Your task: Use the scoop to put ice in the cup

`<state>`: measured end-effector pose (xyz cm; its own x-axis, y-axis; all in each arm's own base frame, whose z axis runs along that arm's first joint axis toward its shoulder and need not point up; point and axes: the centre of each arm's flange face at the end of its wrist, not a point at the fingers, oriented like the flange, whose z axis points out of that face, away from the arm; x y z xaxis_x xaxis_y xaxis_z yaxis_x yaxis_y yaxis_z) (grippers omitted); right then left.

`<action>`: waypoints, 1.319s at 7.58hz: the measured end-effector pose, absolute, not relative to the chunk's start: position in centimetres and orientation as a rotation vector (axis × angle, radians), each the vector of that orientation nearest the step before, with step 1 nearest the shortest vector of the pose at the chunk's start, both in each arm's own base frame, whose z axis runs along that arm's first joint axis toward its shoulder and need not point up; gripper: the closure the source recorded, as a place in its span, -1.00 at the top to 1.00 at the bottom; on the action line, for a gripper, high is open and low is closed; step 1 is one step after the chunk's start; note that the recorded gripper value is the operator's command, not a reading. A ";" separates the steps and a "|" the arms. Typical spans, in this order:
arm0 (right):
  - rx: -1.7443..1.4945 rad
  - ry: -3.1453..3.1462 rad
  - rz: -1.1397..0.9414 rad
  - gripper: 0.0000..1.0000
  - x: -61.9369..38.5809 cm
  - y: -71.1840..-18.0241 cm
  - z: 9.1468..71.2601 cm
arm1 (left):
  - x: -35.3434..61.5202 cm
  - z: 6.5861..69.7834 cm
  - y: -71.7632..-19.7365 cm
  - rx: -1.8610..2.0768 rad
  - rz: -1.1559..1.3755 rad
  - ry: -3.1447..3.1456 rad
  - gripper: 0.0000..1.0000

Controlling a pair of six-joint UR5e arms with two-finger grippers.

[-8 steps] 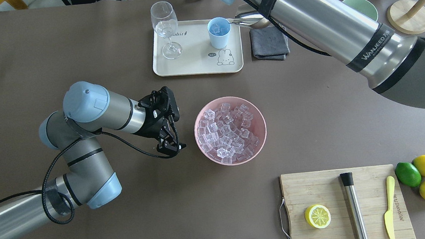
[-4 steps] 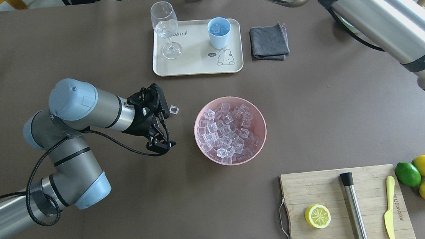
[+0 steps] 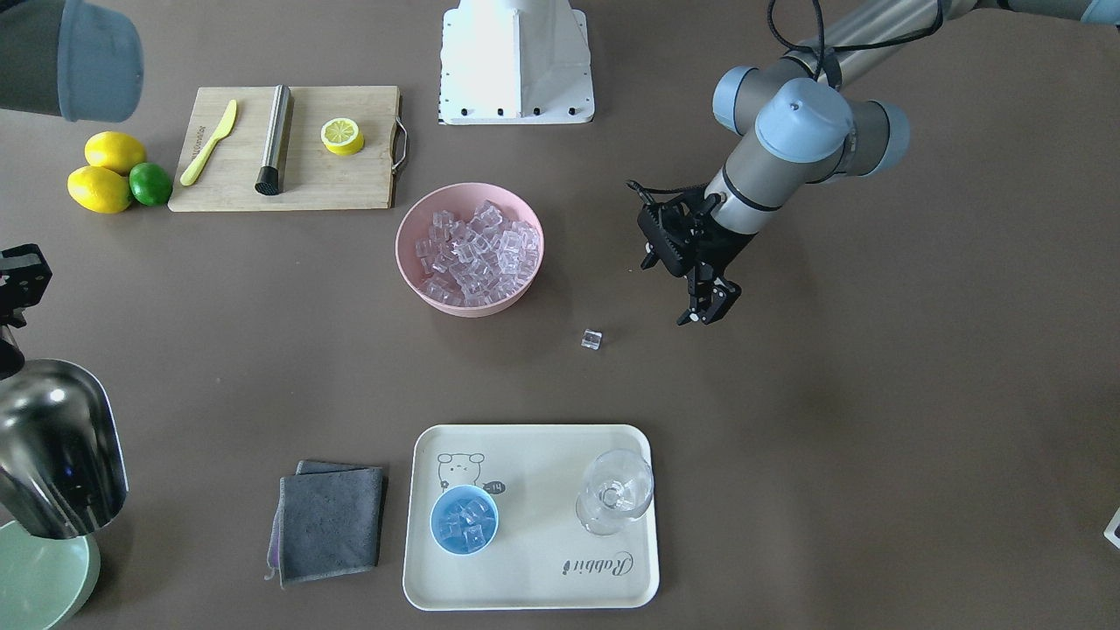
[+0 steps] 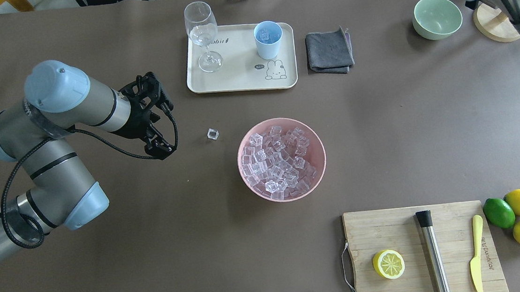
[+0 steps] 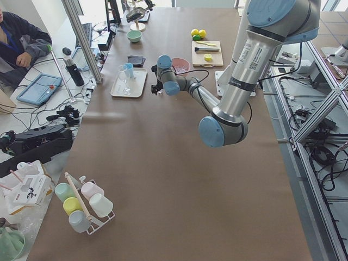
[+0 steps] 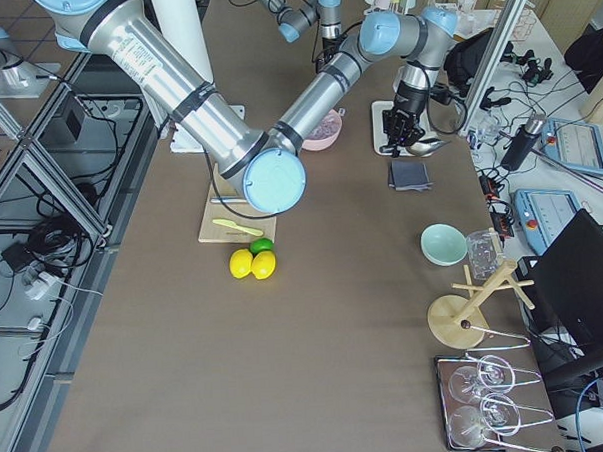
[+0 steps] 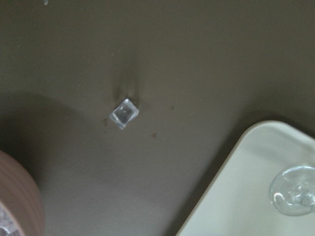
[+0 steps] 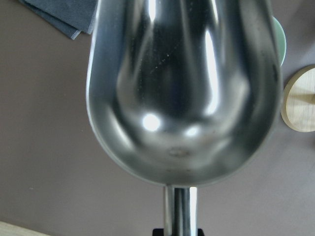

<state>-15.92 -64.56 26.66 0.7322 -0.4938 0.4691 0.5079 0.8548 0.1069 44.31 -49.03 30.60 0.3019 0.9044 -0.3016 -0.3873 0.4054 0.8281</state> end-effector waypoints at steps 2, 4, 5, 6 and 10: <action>-0.002 -0.583 -0.273 -1.00 -13.8 -57.6 31.5 | 40.2 32.7 -50.9 0.631 0.885 0.807 0.97; -0.055 -0.699 -0.095 -1.00 -12.4 -51.8 36.3 | 34.6 36.3 -52.3 0.589 0.801 0.764 0.97; -0.101 -0.759 -0.051 -1.00 -12.3 -50.2 38.7 | 30.3 38.8 -53.5 0.546 0.741 0.761 0.97; -0.142 -0.812 -0.034 -1.00 -12.5 -49.3 41.3 | 25.5 41.6 -54.4 0.471 0.668 0.776 0.97; -0.258 -0.912 -0.043 -1.00 -15.6 -49.1 50.2 | 8.6 51.9 -52.7 0.297 0.373 0.797 0.97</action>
<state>-15.64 -49.14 50.24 0.6135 0.0725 0.7864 0.1460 0.9682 -0.2032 8.65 -52.66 51.91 0.6402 0.4318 -0.6354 -0.2113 0.8942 0.3947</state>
